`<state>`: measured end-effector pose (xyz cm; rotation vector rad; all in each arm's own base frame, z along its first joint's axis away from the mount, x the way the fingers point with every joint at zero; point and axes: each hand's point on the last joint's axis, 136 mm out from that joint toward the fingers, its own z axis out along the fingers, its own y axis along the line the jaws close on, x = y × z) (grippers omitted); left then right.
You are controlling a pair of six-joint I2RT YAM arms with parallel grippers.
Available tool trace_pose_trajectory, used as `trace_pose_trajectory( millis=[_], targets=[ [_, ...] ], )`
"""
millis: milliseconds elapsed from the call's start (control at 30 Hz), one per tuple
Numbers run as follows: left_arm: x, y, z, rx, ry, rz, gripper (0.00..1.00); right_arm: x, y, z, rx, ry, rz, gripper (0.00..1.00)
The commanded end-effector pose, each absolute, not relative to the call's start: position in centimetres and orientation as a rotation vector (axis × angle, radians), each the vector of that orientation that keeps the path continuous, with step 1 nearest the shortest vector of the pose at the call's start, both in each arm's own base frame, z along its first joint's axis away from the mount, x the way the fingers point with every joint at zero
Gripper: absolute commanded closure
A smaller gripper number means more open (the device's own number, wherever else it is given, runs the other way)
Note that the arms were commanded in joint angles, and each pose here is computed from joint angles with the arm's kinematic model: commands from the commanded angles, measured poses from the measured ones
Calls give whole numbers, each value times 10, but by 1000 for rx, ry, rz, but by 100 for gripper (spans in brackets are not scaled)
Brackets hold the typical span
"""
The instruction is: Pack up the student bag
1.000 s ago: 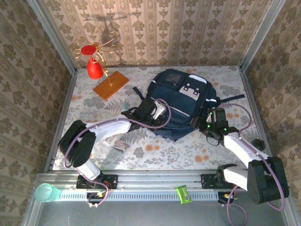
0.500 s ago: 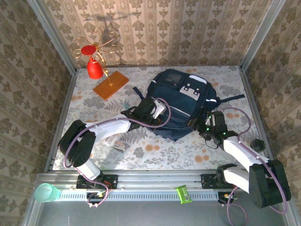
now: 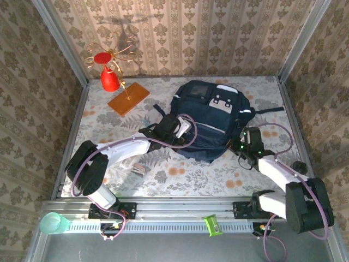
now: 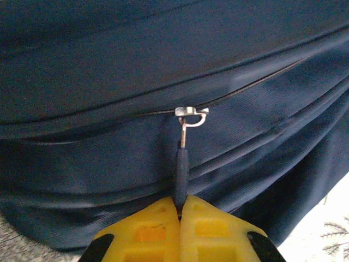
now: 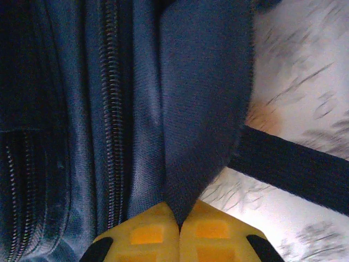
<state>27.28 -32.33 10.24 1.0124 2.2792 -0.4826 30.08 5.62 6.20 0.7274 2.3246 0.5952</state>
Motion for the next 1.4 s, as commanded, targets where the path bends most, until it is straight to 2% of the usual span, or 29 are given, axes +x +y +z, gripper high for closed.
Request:
trace_pose_trajectory(
  millis=[0, 100, 200, 267, 333, 433, 600, 800, 1033, 1200, 1267, 1367],
  targets=[
    [282, -297, 106, 988, 2310, -337, 100, 301, 11, 65, 792, 2273, 388, 98],
    [287, -293, 106, 981, 2312, -310, 100, 304, -5, 70, 815, 2261, 356, 98],
    [285, -295, 107, 990, 2315, -330, 100, 312, -9, 77, 800, 2283, 348, 93],
    [280, -302, 110, 1010, 2306, -374, 100, 321, -8, 80, 790, 2304, 361, 85],
    [272, -310, 112, 1023, 2297, -437, 100, 329, -3, 83, 779, 2330, 397, 69],
    [262, -323, 115, 1024, 2288, -535, 100, 330, 13, 83, 760, 2364, 496, 51],
    [256, -331, 119, 1023, 2279, -563, 100, 292, 31, 74, 718, 2447, 529, 33],
    [256, -334, 120, 1024, 2270, -566, 100, 258, 62, 80, 696, 2422, 670, 20],
    [257, -335, 119, 1031, 2272, -554, 100, 264, 97, 86, 627, 2387, 746, 21],
    [258, -334, 117, 1034, 2271, -539, 100, 282, 116, 84, 575, 2393, 779, 31],
    [259, -332, 115, 1038, 2278, -520, 100, 283, 111, 73, 567, 2434, 726, 40],
    [260, -325, 113, 1045, 2292, -484, 100, 282, 94, 58, 589, 2464, 648, 70]
  ],
)
